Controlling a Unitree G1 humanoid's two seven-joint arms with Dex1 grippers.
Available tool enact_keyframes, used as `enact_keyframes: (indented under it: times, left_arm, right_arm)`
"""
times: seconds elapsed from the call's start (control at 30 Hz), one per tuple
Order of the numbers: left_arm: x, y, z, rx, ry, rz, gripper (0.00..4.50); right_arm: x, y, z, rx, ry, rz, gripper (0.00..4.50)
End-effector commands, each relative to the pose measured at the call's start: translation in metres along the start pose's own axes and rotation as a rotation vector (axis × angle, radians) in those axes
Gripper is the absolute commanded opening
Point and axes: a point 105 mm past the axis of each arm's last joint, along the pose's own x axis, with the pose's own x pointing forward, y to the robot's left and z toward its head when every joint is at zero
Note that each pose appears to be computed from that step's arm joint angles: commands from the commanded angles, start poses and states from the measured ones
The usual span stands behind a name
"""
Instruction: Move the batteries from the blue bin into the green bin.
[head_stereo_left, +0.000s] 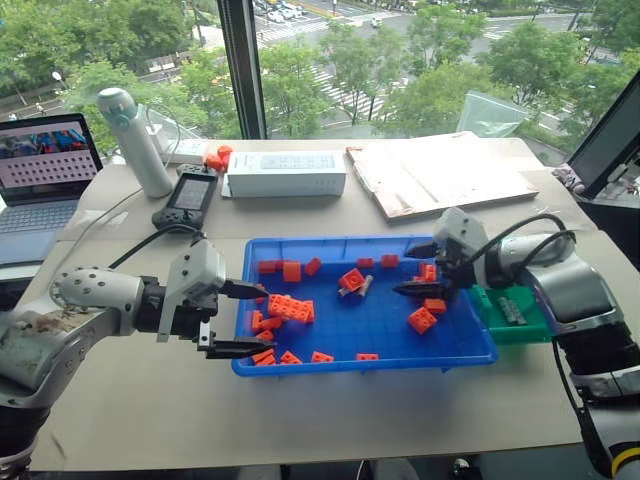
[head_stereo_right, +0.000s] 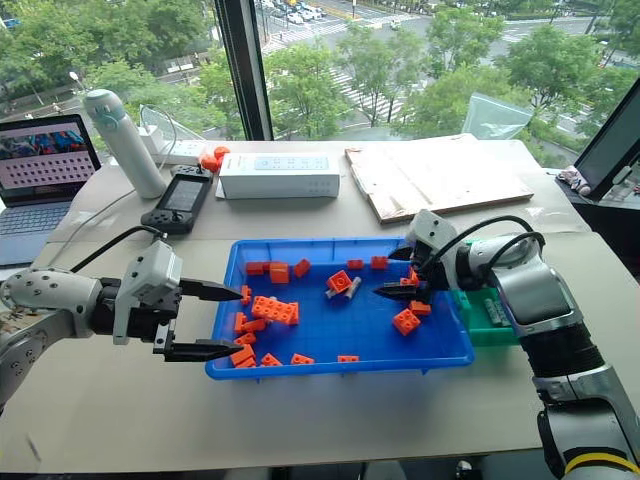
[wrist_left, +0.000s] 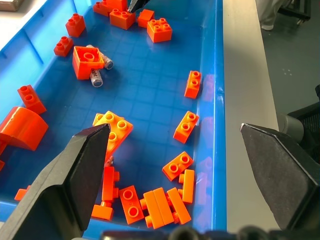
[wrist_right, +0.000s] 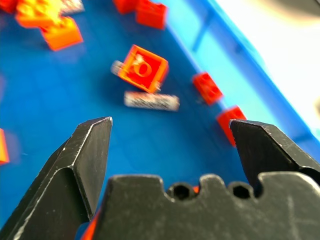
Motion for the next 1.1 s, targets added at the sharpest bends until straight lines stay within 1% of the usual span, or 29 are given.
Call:
enact_keyframes:
  times: [0.03, 0.27, 0.37, 0.43, 0.47, 0.5, 0.6, 0.7, 0.73, 0.8, 0.87, 0.93, 1.0, 1.1]
  left_arm:
    - [-0.002, -0.01, 0.008, 0.024, -0.016, -0.027, 4.5]
    - [-0.003, -0.01, 0.007, 0.02, -0.001, -0.009, 4.5]
    - [-0.003, -0.011, 0.007, 0.021, 0.004, -0.003, 4.5]
    - [-0.003, -0.011, 0.007, 0.02, 0.004, -0.005, 4.5]
    - [-0.003, -0.012, 0.007, 0.017, 0.002, -0.008, 4.5]
    - [-0.003, -0.012, 0.007, 0.015, 0.003, -0.015, 4.5]
    - [-0.002, -0.013, 0.008, 0.014, 0.0, -0.028, 4.5]
    - [0.001, -0.012, 0.011, 0.018, -0.022, -0.05, 4.5]
    - [0.003, -0.01, 0.015, 0.026, -0.043, -0.062, 4.5]
    - [0.007, -0.005, 0.024, 0.039, -0.094, -0.066, 4.5]
    - [0.009, 0.0, 0.031, 0.042, -0.134, -0.067, 4.5]
    - [0.012, 0.002, 0.04, 0.056, -0.179, -0.088, 4.5]
    - [0.015, 0.003, 0.044, 0.064, -0.198, -0.112, 4.5]
    - [0.019, 0.002, 0.046, 0.068, -0.208, -0.153, 4.5]
  right_arm:
    - [0.007, -0.01, 0.007, 0.007, -0.011, -0.055, 4.44]
    - [0.023, -0.006, -0.013, 0.031, 0.066, -0.04, 4.44]
    - [0.025, -0.005, -0.02, 0.016, 0.093, -0.043, 3.69]
    - [0.023, -0.005, -0.018, 0.008, 0.084, -0.038, 3.02]
    - [0.021, -0.006, -0.015, 0.007, 0.073, -0.038, 2.61]
    - [0.017, -0.007, -0.012, 0.007, 0.06, -0.042, 2.48]
    - [0.002, -0.009, -0.003, -0.005, 0.033, -0.033, 2.48]
    - [-0.023, -0.008, 0.008, 0.002, 0.01, -0.012, 2.48]
    - [-0.039, -0.012, 0.011, 0.004, 0.007, -0.019, 2.48]
    - [-0.067, -0.02, 0.015, 0.005, 0.004, -0.055, 2.48]
    - [-0.088, -0.027, 0.018, 0.001, -0.003, -0.103, 2.48]
    - [-0.123, -0.041, 0.024, -0.001, -0.019, -0.183, 2.48]
    - [-0.152, -0.051, 0.017, -0.004, 0.025, -0.258, 2.48]
    - [-0.183, -0.061, -0.006, 0.019, 0.121, -0.329, 2.48]
